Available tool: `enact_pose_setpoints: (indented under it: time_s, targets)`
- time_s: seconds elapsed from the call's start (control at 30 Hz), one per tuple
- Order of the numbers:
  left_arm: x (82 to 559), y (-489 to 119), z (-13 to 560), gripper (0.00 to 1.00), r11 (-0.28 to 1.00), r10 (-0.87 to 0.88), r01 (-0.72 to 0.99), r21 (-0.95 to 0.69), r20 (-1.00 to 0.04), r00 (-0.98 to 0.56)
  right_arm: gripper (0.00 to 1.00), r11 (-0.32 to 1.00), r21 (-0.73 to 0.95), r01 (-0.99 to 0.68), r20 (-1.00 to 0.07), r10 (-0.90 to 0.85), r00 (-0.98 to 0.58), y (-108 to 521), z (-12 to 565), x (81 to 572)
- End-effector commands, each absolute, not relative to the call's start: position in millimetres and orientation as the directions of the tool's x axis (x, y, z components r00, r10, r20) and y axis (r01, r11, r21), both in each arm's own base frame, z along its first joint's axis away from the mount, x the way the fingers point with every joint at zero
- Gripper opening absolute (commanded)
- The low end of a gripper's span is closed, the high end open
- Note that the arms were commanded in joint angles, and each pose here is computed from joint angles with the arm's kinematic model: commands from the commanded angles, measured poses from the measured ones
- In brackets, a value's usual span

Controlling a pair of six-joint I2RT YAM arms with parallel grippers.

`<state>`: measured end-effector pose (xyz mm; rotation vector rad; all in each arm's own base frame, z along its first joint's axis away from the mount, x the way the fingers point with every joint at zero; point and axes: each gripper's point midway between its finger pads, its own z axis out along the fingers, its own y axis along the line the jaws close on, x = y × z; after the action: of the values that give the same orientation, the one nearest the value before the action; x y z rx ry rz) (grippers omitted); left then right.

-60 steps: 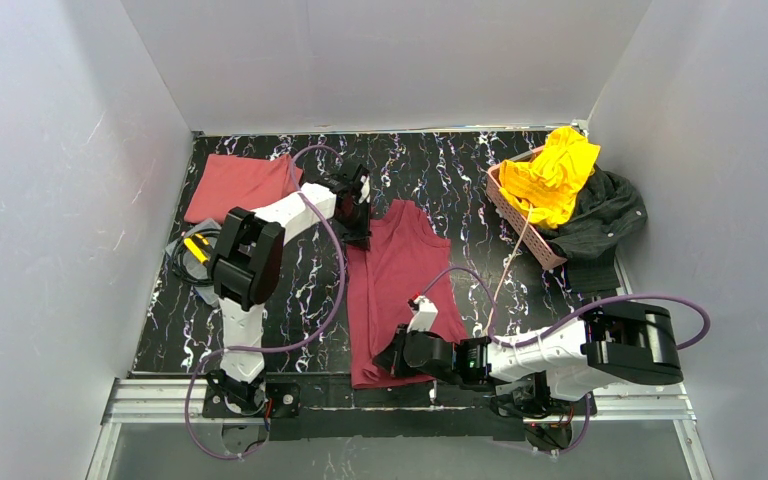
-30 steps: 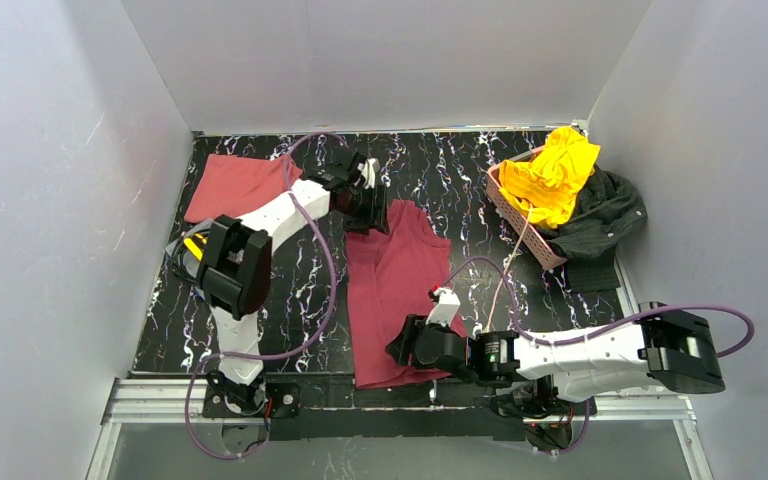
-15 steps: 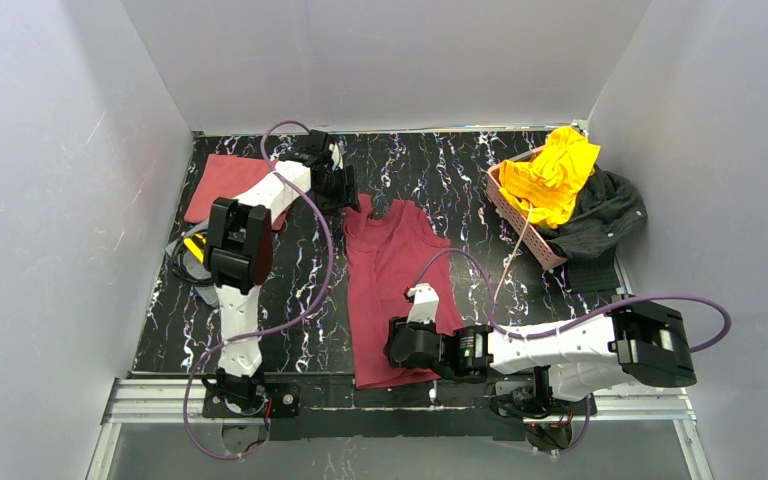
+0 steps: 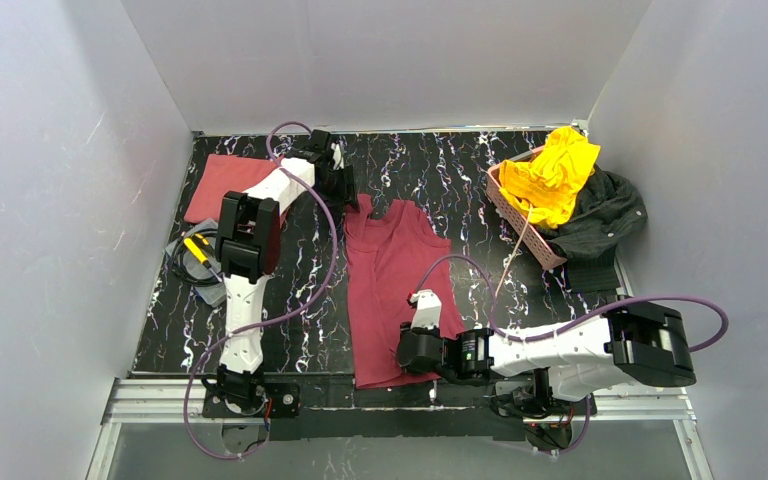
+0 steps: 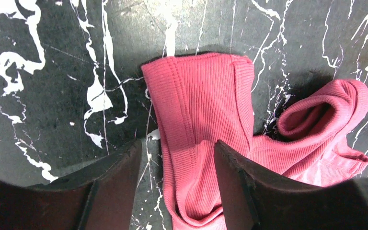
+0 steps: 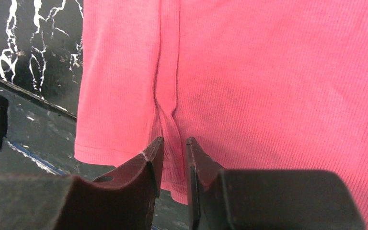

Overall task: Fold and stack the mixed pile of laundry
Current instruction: Fold the tank top at the center of the board.

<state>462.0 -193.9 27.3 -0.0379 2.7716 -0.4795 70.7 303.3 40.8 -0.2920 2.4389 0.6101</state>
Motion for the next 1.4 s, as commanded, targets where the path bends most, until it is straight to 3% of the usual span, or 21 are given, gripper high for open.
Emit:
enact_pose_setpoints:
  time_s: [0.0, 0.2, 0.5, 0.6, 1.17, 1.37]
  targets:
    - [469.1, -194.8, 24.6, 0.53, 0.944, -0.068, 0.041, -0.326, -0.317, -0.946, 0.30, 0.856, 0.401, -0.328, -0.607, -0.020, -0.794, 306.8, 49.1, 71.3]
    - [478.3, -191.7, 13.4, 0.48, 0.954, -0.069, 0.032, -0.297, -0.322, -0.944, 0.30, 0.855, 0.400, -0.329, -0.598, -0.029, -0.801, 305.2, 47.3, 69.0]
    - [481.7, -182.5, 6.4, 0.09, 0.967, -0.069, 0.018, -0.253, -0.328, -0.942, 0.30, 0.835, 0.425, -0.348, -0.590, -0.036, -0.807, 310.1, 47.6, 64.7]
    - [482.1, -175.6, 7.5, 0.00, 0.974, -0.075, 0.004, -0.227, -0.337, -0.939, 0.31, 0.835, 0.423, -0.352, -0.580, -0.050, -0.813, 310.3, 45.4, 61.8]
    - [483.9, -130.2, 24.8, 0.00, 0.989, -0.133, -0.091, -0.119, -0.424, -0.896, 0.33, 0.859, 0.394, -0.326, -0.542, -0.068, -0.837, 299.8, 29.7, 54.5]
    - [485.9, -117.3, 30.1, 0.00, 0.984, -0.168, -0.126, -0.122, -0.439, -0.883, 0.20, 0.868, 0.382, -0.317, -0.537, -0.071, -0.841, 297.7, 28.9, 53.7]
